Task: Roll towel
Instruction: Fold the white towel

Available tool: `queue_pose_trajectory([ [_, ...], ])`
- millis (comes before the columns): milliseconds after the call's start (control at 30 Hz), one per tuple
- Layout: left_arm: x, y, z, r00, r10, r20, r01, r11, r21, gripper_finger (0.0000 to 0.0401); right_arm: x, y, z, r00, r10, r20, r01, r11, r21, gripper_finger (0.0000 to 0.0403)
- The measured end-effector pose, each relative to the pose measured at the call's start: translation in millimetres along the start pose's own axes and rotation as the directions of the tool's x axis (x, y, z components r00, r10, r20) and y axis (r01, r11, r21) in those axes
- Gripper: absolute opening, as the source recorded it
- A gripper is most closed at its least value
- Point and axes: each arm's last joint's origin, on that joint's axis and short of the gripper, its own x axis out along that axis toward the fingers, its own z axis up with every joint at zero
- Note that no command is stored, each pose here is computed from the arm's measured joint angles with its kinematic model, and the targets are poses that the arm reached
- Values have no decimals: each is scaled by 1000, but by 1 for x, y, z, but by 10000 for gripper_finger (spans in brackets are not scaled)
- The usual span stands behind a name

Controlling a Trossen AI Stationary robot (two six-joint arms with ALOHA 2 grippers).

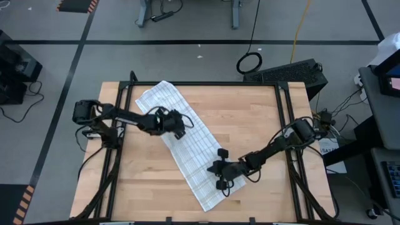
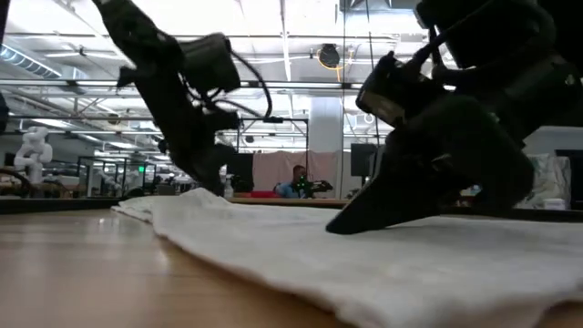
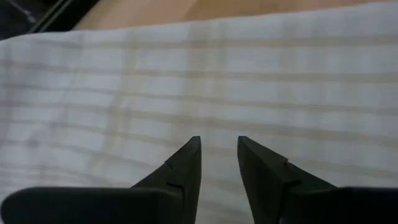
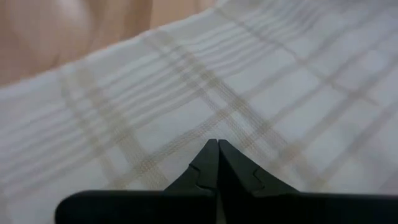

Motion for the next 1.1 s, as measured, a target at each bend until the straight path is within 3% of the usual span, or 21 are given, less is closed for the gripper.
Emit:
queue_pose_trajectory([
  [167, 31, 30, -5, 998, -63, -30, 62, 998, -21, 91, 2, 17, -12, 999, 35, 33, -38, 992, 121, 1],
  [333, 54, 42, -2, 986, -167, 12, 167, 985, -32, 79, -2, 32, -18, 996, -13, 86, -3, 982, 189, 0],
  [467, 64, 40, 6, 965, -235, 116, 233, 972, 30, 75, -5, 38, -20, 994, -39, 104, 18, 980, 197, 0],
  [567, 65, 35, 16, 915, -330, 232, 315, 944, 101, 74, -5, 38, -19, 992, -48, 113, 25, 979, 200, 0],
  [667, 57, 34, 31, 888, -358, 288, 341, 934, 110, 74, -5, 37, -17, 991, -46, 124, 20, 978, 207, 0],
  [767, 44, 40, 38, 899, -353, 260, 349, 935, 59, 74, -6, 37, -12, 989, -39, 143, 9, 979, 203, 0],
  [933, 10, 56, 40, 936, -294, 194, 326, 932, -159, 74, -25, 31, 12, 983, -74, 166, 45, 984, 172, 0],
  [1000, -3, 64, 36, 958, -241, 152, 270, 938, -215, 74, -39, 25, 30, 979, -84, 184, 49, 981, 187, 4],
  [1100, -18, 81, 29, 994, -34, 101, 63, 950, -306, 77, -58, 12, 49, 979, -116, 168, 86, 981, 174, 17],
])
